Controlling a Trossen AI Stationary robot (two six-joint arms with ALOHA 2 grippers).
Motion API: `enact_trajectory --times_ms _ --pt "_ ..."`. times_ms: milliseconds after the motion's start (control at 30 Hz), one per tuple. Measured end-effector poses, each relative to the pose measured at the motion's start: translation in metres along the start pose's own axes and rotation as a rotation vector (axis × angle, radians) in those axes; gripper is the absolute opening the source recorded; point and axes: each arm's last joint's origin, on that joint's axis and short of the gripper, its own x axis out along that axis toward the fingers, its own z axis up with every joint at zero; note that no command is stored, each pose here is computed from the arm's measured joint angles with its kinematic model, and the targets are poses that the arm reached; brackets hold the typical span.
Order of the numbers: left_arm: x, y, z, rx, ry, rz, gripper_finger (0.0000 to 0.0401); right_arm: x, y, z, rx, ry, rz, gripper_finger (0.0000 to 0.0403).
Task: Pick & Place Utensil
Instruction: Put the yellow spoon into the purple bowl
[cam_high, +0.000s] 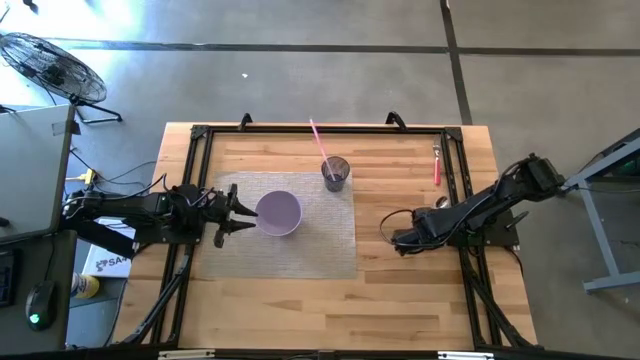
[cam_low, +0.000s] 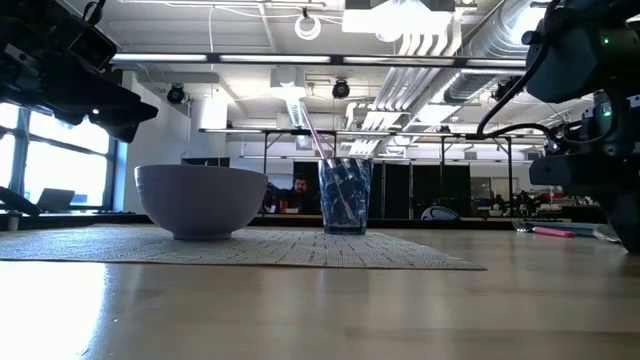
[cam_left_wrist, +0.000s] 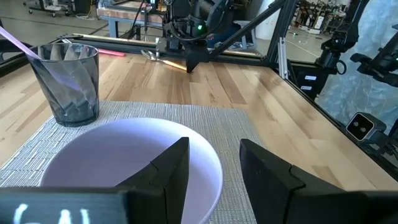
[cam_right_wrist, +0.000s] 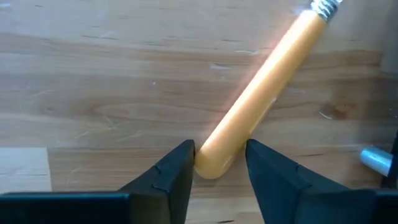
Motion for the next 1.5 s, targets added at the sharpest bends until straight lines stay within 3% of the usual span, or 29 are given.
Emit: enact_trajectory --times_ms 400,833,1000,1300,1500 --pt "0.000 0.000 0.000 0.000 0.000 0.000 0.0140 -0.001 0.001 -0.013 -0.056 -0.009 0.059 0.0101" --pt "0.000 0.000 0.000 0.000 0.000 0.000 0.0140 -0.017 0.004 -0.031 -0.131 -0.022 0.097 0.0107" --pt "0.000 0.000 0.000 0.000 0.000 0.000 0.0140 -0.019 0.007 -0.026 -0.140 -0.028 0.090 0.0126" --pt "0.000 0.000 0.000 0.000 0.000 0.000 0.0140 -0.012 0.009 0.000 -0.076 -0.168 0.079 0.0164" --pt "0.000 0.000 0.000 0.000 0.000 0.000 0.0140 0.005 0.006 0.016 -0.025 -0.174 0.089 0.0164"
